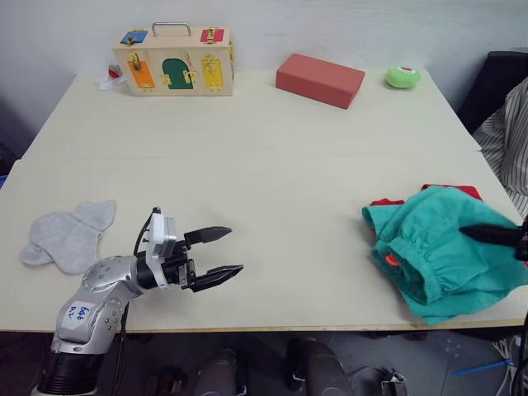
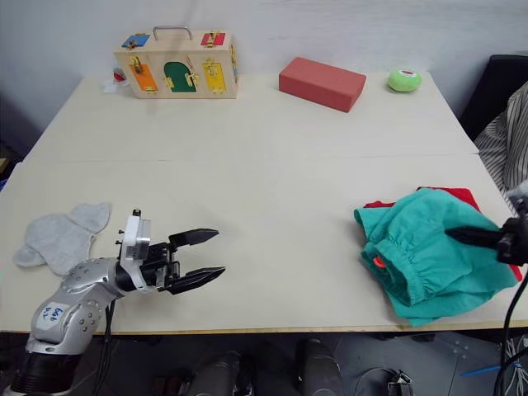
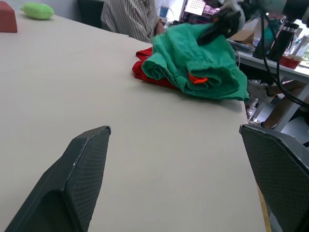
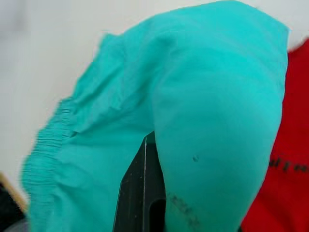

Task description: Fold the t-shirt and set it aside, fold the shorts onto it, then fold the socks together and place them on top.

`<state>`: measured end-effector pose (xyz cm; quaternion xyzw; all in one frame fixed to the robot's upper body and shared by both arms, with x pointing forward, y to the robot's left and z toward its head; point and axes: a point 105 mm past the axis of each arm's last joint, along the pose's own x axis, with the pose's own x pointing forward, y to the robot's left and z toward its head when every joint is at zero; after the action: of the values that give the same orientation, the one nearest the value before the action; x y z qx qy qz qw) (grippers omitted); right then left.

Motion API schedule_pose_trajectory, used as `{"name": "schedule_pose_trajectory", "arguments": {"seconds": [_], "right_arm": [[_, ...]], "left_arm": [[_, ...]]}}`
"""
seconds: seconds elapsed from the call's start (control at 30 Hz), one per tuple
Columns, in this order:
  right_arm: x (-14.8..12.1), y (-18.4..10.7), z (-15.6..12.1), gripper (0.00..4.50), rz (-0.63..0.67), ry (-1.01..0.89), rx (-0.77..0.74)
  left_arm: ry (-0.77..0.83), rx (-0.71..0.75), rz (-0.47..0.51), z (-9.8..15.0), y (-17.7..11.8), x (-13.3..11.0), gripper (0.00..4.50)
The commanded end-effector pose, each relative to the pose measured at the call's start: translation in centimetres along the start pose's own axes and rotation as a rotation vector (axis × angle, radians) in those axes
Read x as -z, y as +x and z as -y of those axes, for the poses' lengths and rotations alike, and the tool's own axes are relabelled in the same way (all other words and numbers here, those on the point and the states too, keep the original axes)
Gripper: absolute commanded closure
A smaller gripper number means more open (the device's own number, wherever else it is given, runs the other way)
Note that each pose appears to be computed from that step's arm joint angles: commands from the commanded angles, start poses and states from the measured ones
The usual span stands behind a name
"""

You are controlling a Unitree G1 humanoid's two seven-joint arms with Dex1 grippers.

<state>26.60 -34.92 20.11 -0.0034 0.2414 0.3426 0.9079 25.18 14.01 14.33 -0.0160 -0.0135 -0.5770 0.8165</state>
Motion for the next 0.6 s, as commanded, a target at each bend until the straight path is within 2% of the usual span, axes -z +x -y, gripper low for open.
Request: {"name": "schedule_pose_trajectory", "arguments": {"seconds": [0.03, 0.23, 0.43, 0.6], "right_arm": [[-2.9, -1.8, -0.8, 4.50, 0.040, -0.086, 0.020], [-4.4, -3.5, 0.9, 4.50, 0.086, -0.135, 0.124], [2.0, -4.0, 5.0, 4.50, -0.083, -0.036, 0.275], [4.5, -2.6, 6.2, 4.50, -0.110, -0.014, 0.295]], "left_arm": [[0.036, -0.001, 0.012, 0.0, -0.4, -0.5, 0.02], [0.040, -0.008, 0.019, -0.2, -0.7, -0.4, 0.02], [0.043, -0.013, 0.022, -0.5, -0.9, -0.2, 0.02], [0.045, -0.015, 0.017, -0.7, -1.0, -0.1, 0.02]]}}
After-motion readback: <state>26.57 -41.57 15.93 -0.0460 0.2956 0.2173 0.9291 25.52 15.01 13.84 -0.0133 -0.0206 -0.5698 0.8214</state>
